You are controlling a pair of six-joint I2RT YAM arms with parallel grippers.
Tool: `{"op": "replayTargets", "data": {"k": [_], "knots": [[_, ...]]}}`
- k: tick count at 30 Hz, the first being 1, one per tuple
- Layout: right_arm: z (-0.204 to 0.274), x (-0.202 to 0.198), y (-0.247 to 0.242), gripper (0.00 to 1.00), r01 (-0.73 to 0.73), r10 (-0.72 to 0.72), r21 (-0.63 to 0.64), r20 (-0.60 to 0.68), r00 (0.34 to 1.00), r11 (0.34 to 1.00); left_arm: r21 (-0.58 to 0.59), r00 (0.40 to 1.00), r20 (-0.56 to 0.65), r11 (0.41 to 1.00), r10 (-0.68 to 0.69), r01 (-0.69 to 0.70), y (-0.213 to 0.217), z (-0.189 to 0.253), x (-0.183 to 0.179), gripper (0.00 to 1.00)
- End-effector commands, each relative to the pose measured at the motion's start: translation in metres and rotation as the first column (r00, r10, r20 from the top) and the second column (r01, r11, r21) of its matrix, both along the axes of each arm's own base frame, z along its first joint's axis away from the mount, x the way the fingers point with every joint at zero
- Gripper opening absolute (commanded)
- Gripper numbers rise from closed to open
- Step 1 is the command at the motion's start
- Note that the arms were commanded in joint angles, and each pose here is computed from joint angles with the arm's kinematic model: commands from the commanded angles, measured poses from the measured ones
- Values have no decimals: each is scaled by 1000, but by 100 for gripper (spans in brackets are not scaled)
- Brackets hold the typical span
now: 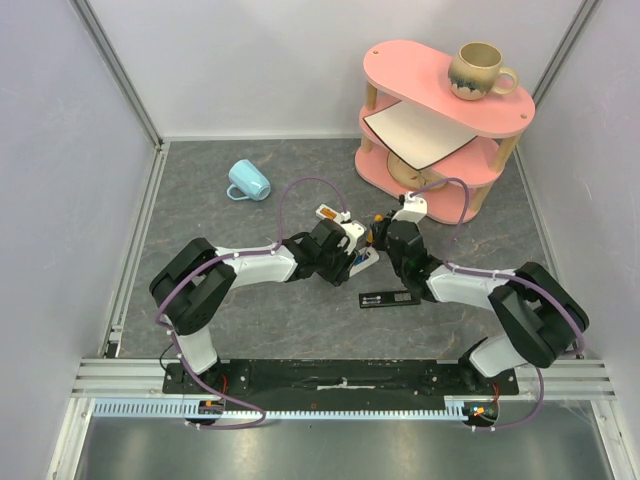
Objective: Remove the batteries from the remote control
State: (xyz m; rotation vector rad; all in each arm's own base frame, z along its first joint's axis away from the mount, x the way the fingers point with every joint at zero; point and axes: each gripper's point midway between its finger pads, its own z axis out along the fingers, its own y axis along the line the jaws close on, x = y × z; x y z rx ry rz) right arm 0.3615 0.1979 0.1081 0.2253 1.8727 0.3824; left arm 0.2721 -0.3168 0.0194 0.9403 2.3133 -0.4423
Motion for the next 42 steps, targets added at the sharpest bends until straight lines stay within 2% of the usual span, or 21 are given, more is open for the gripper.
{"op": "replayTargets", "data": {"k": [1, 17, 30, 36, 42], "knots": [[16, 20, 5, 0, 41, -42, 7, 60, 997, 999, 49, 998, -53, 999, -17, 20, 6, -19, -10, 2], [-7, 26, 0, 0, 80, -79, -58, 19, 997, 995, 49, 998, -52, 999, -18, 21, 7, -19, -9, 2], [2, 27, -13, 0, 130, -127, -91, 42, 991, 987, 50, 999, -51, 999, -18, 20, 6, -19, -9, 2], [-7, 30, -3, 0, 94, -92, -89, 22, 996, 992, 51, 998, -54, 998, -18, 21, 6, -19, -9, 2], [-5, 23, 10, 0, 21, -20, -27, 25, 999, 999, 50, 998, -53, 999, -17, 20, 6, -19, -8, 2]]}}
